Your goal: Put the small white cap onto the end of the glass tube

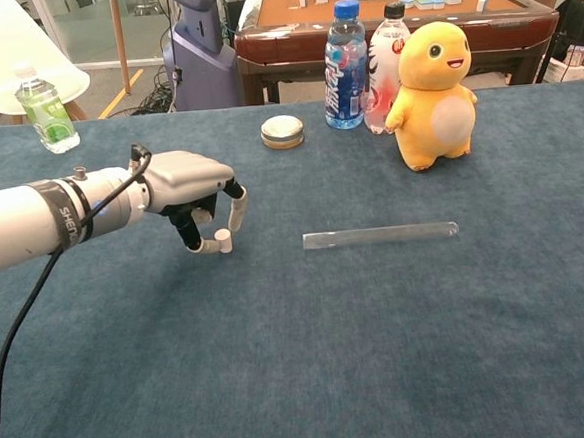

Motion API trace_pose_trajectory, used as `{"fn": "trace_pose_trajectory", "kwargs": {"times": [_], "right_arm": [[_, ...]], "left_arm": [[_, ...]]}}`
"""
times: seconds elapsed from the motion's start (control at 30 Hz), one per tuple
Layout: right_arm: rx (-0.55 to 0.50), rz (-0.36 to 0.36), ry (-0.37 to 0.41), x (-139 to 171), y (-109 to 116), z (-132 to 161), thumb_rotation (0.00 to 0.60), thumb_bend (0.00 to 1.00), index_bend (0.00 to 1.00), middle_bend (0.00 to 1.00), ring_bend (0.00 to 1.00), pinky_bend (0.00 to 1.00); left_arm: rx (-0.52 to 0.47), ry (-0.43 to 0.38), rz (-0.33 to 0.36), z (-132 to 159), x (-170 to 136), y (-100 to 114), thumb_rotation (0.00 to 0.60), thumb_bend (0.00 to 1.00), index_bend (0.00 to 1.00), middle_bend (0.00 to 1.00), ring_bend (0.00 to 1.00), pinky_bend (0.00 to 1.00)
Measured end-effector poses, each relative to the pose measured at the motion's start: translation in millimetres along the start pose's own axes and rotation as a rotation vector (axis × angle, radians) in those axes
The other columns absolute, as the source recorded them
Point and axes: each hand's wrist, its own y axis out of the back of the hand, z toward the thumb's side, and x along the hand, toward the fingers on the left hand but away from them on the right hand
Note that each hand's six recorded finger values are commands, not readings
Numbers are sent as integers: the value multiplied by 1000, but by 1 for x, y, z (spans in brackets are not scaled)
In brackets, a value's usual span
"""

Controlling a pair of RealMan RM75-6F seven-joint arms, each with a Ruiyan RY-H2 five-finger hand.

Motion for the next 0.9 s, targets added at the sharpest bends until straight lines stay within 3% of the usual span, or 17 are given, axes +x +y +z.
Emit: {"fn": "trace_pose_trajectory", "kwargs": {"times": [0.9], "right_arm": [[5, 1, -6, 1, 1, -1, 600, 285, 241, 339, 342, 374]], "left_arm": [[-11, 2, 16, -2, 5, -1, 600, 293, 527, 1000, 1000, 1000]]}}
